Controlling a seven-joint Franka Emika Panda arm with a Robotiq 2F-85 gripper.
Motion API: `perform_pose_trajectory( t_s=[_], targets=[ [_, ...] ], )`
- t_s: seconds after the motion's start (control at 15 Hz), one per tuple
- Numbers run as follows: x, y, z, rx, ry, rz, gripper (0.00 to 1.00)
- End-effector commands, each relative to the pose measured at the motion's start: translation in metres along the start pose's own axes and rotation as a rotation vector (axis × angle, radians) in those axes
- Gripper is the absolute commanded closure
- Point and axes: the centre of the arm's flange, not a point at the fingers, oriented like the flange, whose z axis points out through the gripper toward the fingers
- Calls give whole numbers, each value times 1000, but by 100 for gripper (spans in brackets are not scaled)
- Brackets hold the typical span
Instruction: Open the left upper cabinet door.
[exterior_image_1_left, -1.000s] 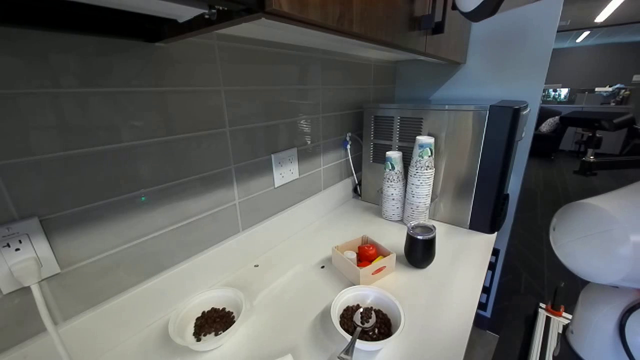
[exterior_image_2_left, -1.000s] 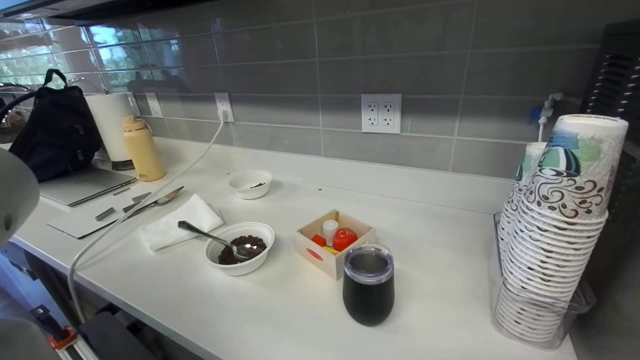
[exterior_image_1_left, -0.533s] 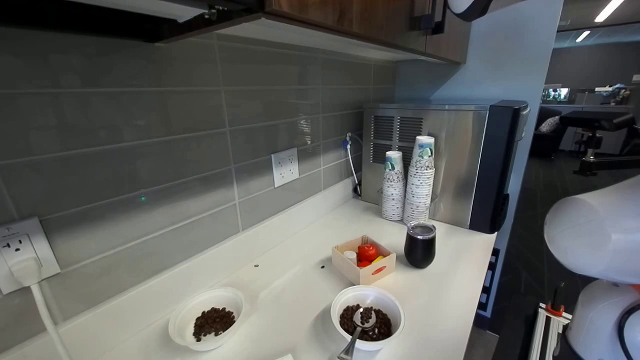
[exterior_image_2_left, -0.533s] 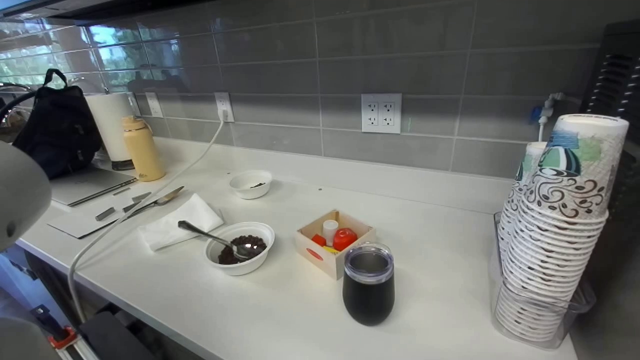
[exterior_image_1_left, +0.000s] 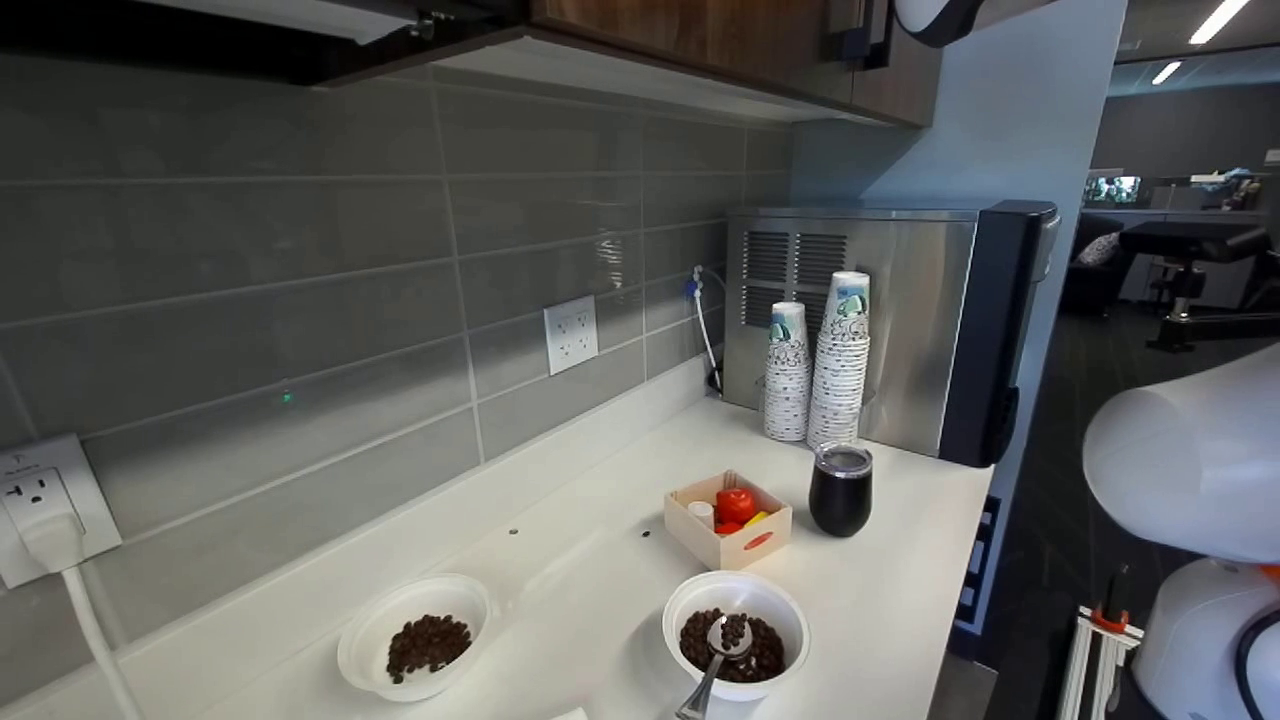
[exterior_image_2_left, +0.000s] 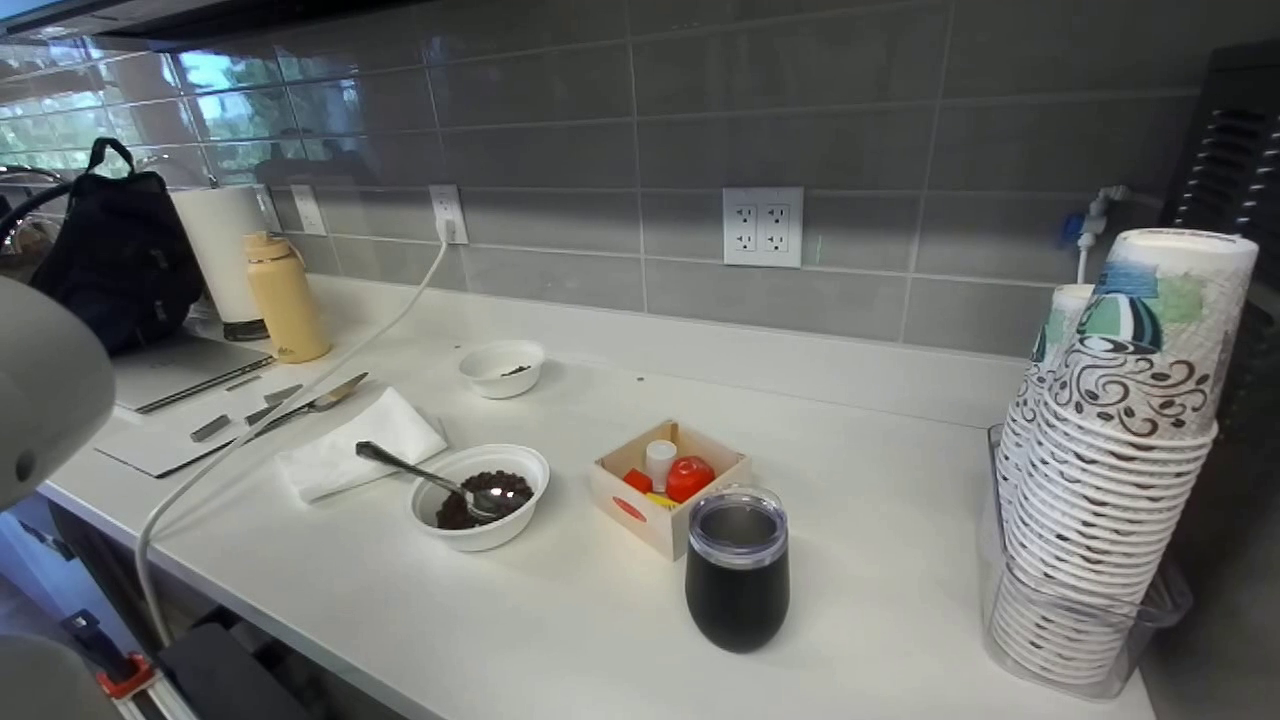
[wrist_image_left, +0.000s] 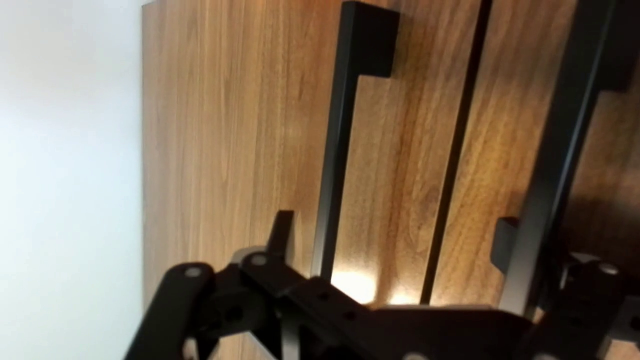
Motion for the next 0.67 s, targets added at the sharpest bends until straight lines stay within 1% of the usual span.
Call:
perform_pose_trajectory(
  t_s=[0.0, 0.4, 0.6],
  targets=[
    [9, 22, -15, -19, -17, 20, 0],
    [10, 45, -49, -1, -137, 8, 0],
    [10, 59, -70, -19, -176, -2, 0]
  ],
)
